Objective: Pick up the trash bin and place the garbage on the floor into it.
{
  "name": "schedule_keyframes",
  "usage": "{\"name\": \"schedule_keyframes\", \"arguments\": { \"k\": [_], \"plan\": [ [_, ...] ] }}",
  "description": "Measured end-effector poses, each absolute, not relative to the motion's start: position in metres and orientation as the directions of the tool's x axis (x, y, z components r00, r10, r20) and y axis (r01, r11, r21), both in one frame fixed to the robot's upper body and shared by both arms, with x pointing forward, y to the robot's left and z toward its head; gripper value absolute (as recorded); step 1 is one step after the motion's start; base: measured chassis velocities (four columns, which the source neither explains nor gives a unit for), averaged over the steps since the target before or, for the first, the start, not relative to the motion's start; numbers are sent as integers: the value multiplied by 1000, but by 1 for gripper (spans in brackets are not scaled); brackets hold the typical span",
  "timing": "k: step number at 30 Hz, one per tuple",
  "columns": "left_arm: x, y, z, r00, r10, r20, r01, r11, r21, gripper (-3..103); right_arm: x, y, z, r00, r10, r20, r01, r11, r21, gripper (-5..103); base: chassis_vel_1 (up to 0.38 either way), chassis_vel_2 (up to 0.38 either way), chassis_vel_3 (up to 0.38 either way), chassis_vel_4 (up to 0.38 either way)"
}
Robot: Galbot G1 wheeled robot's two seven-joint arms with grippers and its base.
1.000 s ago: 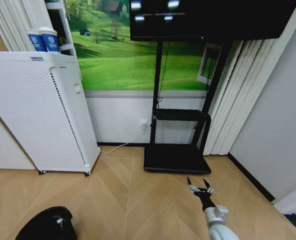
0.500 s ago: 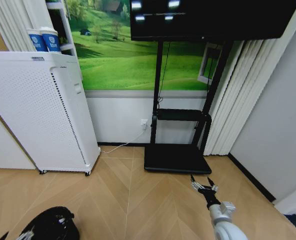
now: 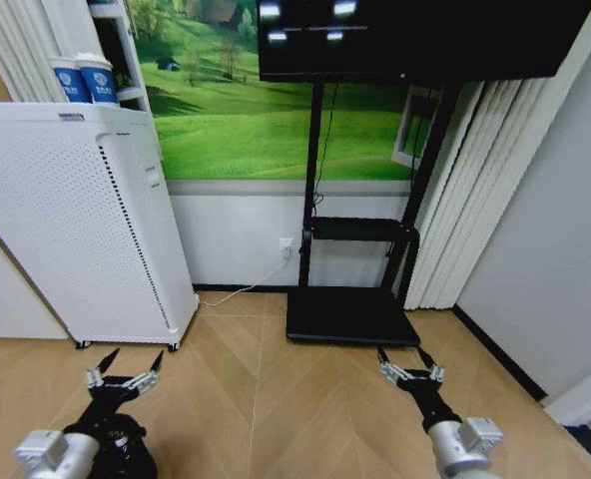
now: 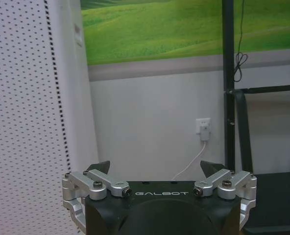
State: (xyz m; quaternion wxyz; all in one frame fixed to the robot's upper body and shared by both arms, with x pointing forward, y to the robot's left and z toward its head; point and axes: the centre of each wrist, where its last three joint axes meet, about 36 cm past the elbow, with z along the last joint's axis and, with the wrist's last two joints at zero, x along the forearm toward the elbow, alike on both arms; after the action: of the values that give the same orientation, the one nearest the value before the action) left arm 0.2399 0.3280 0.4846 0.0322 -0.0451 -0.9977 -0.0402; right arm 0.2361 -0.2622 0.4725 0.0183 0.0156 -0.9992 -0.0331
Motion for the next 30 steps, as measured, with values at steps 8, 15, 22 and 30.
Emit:
{"name": "schedule_keyframes", "arguments": {
  "k": [8, 15, 22, 30],
  "plan": [
    [236, 318, 483, -992, 104, 74, 108, 993, 56, 100, 232, -260, 476, -999, -31, 35, -29, 998, 54, 100, 0, 0, 0, 0],
    [236, 319, 483, -992, 101, 75, 106, 993, 56, 100, 233, -260, 475, -999, -29, 36, -27, 998, 53, 100, 0, 0, 0, 0],
    [236, 319, 483, -992, 99, 77, 103, 993, 55, 100, 233, -260, 475, -999, -28, 37, -26, 998, 53, 100, 0, 0, 0, 0],
    [235, 320, 482, -992, 98, 78, 103, 993, 54, 100, 233, -261, 474, -999, -27, 37, -25, 998, 54, 100, 0, 0, 0, 0]
  ]
}}
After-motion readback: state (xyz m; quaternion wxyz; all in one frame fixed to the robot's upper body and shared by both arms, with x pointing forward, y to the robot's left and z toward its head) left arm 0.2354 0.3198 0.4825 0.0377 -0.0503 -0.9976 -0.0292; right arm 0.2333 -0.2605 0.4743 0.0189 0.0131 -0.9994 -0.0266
